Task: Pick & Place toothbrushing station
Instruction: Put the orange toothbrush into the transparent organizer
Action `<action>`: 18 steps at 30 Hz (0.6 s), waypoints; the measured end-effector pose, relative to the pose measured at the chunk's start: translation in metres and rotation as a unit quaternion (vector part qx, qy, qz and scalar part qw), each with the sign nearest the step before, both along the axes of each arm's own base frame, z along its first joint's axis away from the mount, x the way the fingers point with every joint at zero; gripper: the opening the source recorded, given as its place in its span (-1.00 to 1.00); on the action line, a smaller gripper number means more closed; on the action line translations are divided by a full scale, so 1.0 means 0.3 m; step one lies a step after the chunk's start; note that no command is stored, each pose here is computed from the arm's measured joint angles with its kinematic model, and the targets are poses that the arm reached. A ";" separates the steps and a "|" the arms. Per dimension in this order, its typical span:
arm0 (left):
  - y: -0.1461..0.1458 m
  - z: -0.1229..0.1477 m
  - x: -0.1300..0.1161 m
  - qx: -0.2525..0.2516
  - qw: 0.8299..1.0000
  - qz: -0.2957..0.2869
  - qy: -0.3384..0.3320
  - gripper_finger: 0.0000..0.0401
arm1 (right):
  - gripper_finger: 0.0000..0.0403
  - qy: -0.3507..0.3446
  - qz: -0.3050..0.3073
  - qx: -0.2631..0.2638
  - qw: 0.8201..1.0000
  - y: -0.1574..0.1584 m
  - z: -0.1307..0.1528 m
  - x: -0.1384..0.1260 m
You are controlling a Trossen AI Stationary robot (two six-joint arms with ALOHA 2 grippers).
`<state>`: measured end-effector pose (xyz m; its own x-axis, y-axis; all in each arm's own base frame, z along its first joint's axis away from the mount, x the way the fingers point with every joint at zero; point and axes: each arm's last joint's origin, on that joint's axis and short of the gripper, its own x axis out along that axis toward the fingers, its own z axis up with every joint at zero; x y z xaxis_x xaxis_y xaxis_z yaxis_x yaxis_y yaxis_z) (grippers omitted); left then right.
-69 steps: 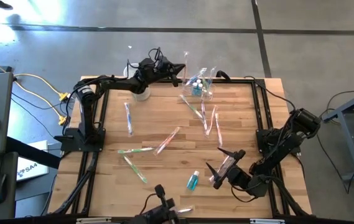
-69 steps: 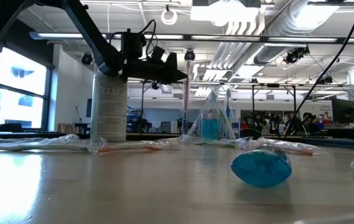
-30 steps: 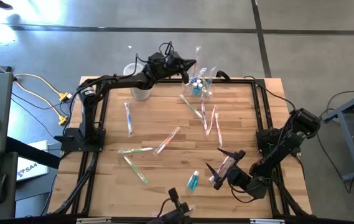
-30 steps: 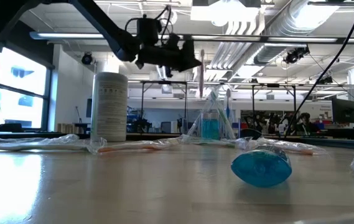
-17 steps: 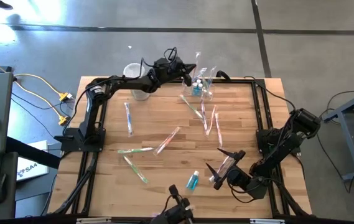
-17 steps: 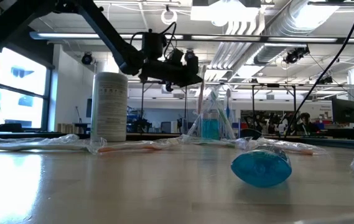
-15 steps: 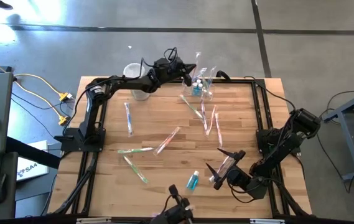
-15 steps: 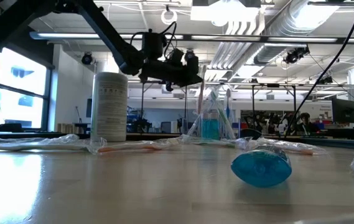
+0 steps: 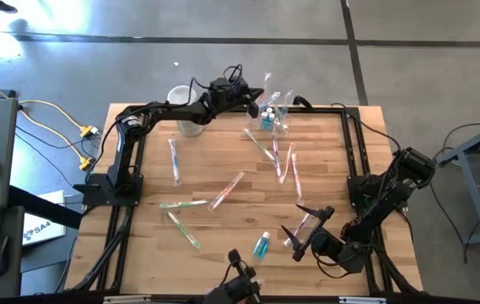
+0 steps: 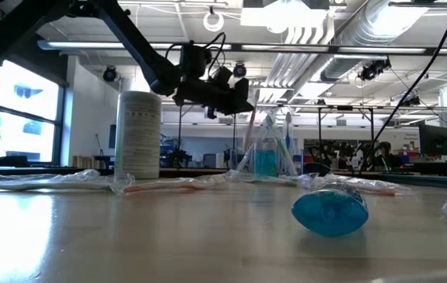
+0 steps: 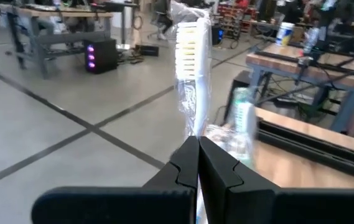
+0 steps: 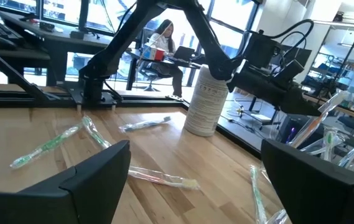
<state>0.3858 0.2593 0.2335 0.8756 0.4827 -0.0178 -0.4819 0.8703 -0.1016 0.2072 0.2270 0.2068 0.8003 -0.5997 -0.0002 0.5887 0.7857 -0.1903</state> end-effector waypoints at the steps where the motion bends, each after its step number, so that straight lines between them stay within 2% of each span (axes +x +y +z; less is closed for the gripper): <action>1: 0.000 -0.003 0.000 -0.003 1.000 -0.002 0.004 -1.00 | 0.75 0.000 0.000 0.001 1.000 0.000 0.000 0.000; 18: -0.002 -0.014 0.001 -0.026 1.000 -0.002 0.008 -1.00 | 0.75 0.000 0.000 0.001 1.000 0.000 0.000 0.000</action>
